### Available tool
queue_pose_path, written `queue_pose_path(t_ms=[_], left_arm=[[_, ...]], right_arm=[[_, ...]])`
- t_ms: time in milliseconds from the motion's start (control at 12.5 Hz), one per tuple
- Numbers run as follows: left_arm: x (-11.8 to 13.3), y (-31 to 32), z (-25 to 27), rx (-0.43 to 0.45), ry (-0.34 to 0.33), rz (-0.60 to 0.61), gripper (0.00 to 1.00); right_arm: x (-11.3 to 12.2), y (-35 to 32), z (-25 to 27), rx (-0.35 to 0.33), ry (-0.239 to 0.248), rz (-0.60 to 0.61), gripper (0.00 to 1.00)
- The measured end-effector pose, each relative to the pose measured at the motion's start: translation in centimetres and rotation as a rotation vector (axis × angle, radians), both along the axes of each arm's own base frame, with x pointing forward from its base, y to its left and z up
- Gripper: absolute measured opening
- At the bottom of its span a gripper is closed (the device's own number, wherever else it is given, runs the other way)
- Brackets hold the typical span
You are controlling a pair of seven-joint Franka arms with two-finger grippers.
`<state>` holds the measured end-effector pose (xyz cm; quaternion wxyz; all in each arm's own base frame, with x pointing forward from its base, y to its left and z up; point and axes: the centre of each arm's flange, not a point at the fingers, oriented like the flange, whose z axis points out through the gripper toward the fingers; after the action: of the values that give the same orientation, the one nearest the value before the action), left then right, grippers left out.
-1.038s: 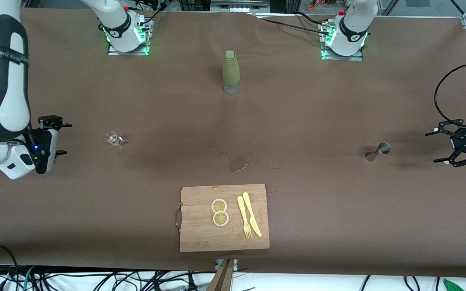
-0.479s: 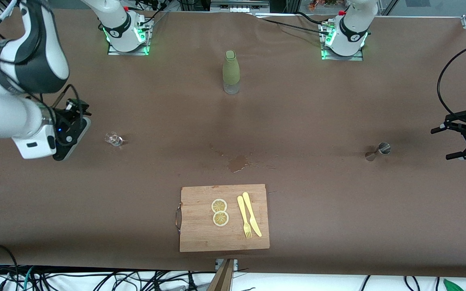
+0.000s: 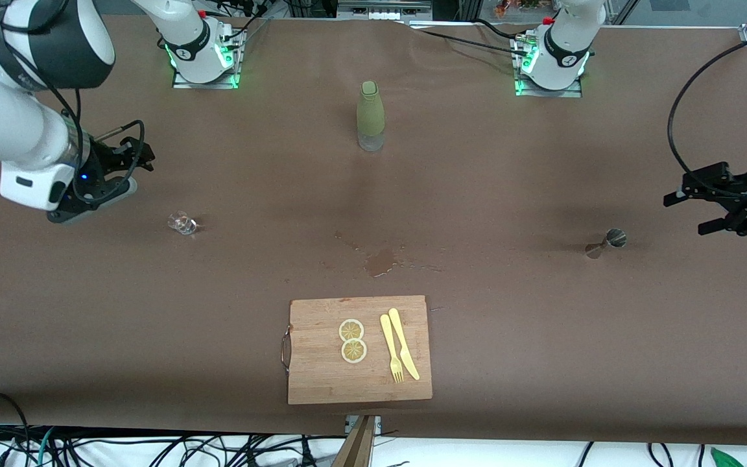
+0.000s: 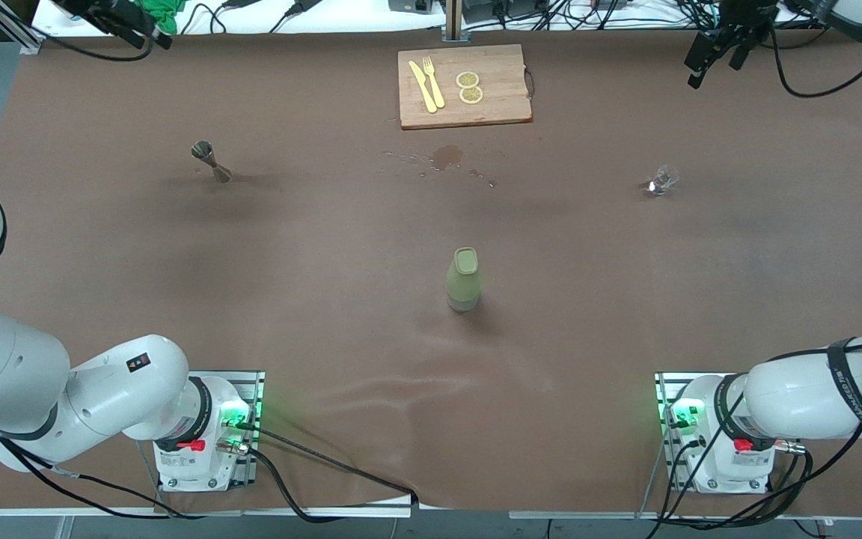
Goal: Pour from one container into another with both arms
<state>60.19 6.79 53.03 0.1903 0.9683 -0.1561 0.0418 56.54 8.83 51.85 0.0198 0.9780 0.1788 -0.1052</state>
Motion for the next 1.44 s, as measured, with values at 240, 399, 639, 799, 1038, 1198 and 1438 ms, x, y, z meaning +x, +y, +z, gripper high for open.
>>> queue_pose_path(t_ms=[240, 399, 639, 799, 1038, 1198, 1438], left_arm=[[-0.9, -5.8, 2.3, 0.14, 0.068, 0.17, 1.0], [-2.1, -9.6, 3.0, 0.235, 0.098, 0.282, 1.0], [-3.5, -9.5, 3.0, 0.331, 0.112, 0.346, 1.0], [-3.7, -7.7, 2.9, 0.339, 0.127, 0.376, 1.0], [-4.6, -7.2, 3.9, 0.35, 0.139, 0.386, 1.0], [-5.2, -7.1, 5.2, 0.357, 0.121, 0.396, 1.0], [-5.6, -6.8, 5.9, 0.363, 0.108, 0.407, 1.0]], right_arm=[[-0.9, -1.0, 1.6, -0.022, -0.048, -0.134, 1.0], [-1.0, -3.6, 3.5, -0.019, -0.1, -0.186, 1.0], [-1.7, -6.8, 6.0, -0.018, -0.15, -0.251, 1.0], [-1.8, -8.6, 7.1, -0.007, -0.177, -0.288, 1.0], [-2.0, -8.6, 8.3, -0.007, -0.209, -0.356, 1.0], [-2.3, -8.6, 8.9, -0.008, -0.22, -0.372, 1.0], [-2.6, -10.4, 9.3, -0.008, -0.228, -0.406, 1.0]])
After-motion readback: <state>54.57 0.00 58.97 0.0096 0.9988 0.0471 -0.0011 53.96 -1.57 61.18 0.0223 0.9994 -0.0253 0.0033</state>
